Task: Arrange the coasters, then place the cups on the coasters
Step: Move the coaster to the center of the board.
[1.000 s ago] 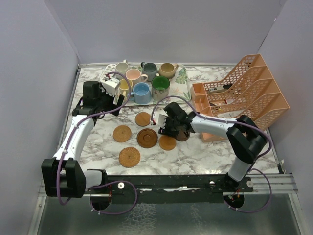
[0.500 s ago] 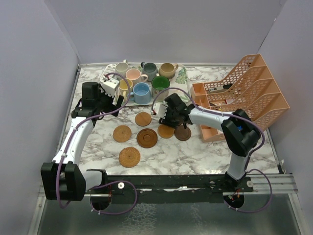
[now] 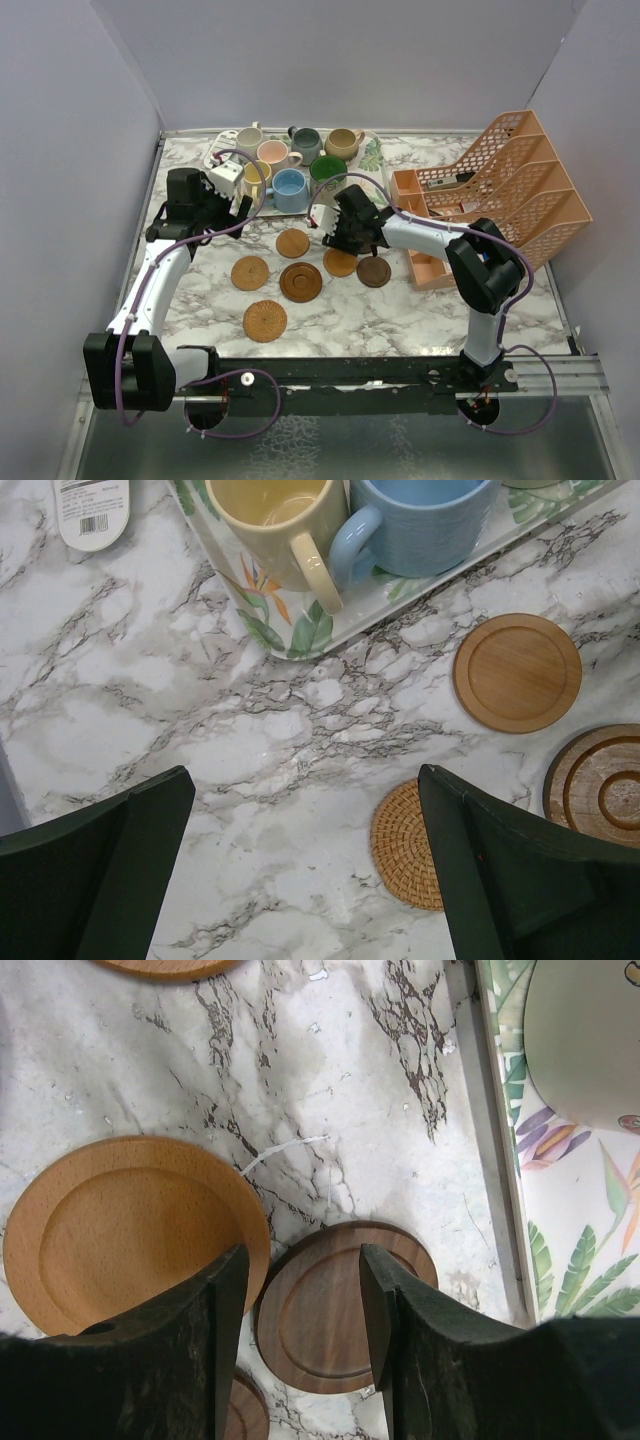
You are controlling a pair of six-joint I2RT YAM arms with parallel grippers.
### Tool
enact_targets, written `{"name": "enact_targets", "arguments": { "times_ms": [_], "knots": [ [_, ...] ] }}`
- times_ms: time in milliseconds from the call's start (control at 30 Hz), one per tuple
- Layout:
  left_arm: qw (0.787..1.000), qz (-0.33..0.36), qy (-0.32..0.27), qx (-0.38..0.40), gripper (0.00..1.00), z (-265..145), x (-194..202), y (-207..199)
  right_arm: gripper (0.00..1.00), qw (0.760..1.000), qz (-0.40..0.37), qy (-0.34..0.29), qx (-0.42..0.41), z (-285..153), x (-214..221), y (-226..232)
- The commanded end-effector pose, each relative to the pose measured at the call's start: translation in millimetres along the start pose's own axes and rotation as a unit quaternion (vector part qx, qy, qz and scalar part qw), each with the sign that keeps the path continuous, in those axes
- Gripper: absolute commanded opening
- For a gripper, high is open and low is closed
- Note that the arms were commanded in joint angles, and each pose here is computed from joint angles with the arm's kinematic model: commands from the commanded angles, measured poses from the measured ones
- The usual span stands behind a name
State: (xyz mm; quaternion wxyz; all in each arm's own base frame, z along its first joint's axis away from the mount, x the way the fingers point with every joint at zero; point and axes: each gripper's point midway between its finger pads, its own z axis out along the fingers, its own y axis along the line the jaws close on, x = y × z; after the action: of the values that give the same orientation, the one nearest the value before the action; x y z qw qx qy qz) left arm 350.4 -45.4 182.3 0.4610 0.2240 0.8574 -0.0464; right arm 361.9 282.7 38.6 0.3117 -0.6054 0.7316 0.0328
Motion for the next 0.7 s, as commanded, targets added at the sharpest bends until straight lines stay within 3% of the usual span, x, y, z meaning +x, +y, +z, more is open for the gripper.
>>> {"name": "enact_targets", "arguments": {
  "times_ms": [0,667],
  "knots": [
    [1.0,0.007,-0.025,-0.002,0.99,-5.9,-9.8,1.3,0.49,1.0,-0.001,0.008,0.025,5.1,2.8,-16.1],
    [1.0,0.006,-0.026,-0.002,0.99,-6.6,-9.0,1.8,0.49,0.999,0.013,0.011,0.039,14.1,2.3,-30.6]
  ]
}}
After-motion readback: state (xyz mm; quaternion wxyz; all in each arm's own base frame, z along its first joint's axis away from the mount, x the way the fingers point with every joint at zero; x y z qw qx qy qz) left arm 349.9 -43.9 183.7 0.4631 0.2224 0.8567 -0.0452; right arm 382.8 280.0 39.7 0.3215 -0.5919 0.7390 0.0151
